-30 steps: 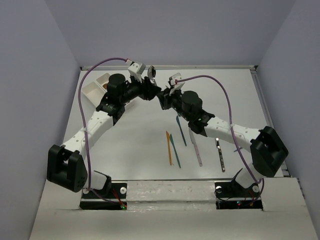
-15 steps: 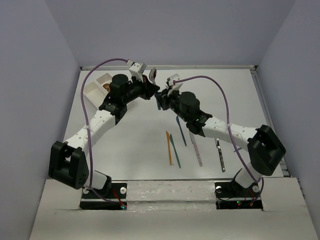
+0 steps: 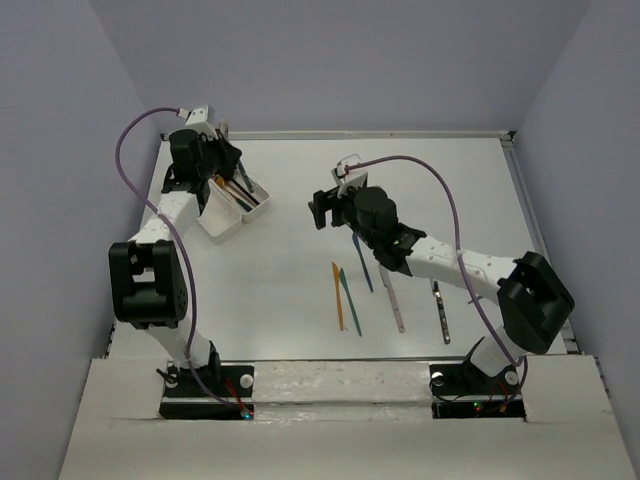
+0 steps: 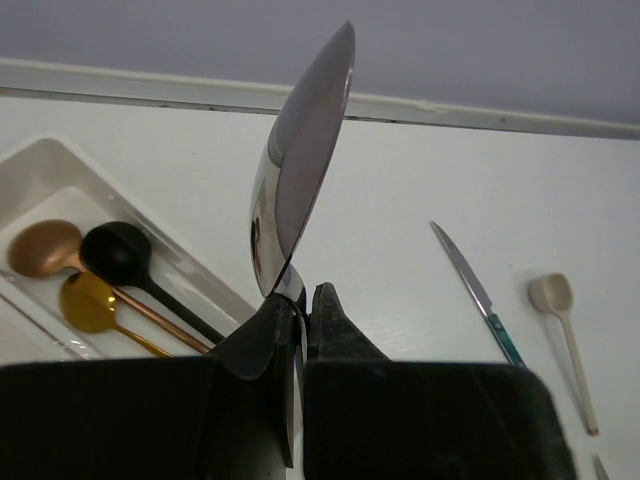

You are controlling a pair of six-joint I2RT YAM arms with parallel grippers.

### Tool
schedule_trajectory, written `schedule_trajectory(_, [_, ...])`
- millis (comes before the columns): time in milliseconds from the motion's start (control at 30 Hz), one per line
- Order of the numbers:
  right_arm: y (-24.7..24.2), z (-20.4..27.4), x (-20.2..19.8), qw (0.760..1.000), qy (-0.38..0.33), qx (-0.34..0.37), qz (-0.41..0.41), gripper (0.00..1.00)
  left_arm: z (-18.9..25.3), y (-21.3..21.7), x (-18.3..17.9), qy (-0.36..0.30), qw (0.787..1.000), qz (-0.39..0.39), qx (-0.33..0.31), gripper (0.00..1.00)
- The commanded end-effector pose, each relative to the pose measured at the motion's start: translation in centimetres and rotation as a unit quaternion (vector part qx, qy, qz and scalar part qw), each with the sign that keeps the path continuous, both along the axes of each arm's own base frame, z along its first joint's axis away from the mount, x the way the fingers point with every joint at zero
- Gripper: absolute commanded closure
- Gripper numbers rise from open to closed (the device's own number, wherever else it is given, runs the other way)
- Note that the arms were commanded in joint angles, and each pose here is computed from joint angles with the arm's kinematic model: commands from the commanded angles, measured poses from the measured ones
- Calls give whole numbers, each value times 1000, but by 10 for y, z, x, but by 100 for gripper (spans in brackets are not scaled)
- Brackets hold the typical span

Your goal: Sort the eating utensils into containers

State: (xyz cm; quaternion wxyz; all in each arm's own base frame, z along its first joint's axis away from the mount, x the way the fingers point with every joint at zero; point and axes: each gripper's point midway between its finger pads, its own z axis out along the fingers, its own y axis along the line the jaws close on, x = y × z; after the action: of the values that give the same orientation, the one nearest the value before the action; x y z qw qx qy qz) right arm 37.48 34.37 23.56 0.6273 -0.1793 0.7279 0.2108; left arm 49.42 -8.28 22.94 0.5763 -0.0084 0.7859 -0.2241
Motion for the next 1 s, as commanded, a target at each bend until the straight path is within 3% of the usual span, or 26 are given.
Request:
schedule_trajectory(0, [-23, 14, -3, 999, -16, 10, -39, 14, 26, 40, 45, -50, 998, 43, 16, 100])
schedule_trajectory(167, [-34, 1, -5, 999, -10, -3, -54, 14, -20, 65, 85, 9, 998, 55, 19, 100])
schedule_trajectory(467, [-44, -15, 0, 997, 9, -16, -81, 14, -65, 65, 88, 57, 997, 56, 7, 100])
schedule_trajectory(567, [-59, -25, 11, 991, 33, -32, -123, 14, -79, 66, 89, 69, 996, 59, 8, 86])
schedule_trajectory(833, [-94, -63, 24, 976, 102, -65, -180, 14, -105, 71, 92, 98, 993, 69, 2, 82])
schedule_trajectory(967, [-101, -71, 26, 974, 116, -68, -184, 14, -112, 73, 90, 108, 992, 69, 1, 71])
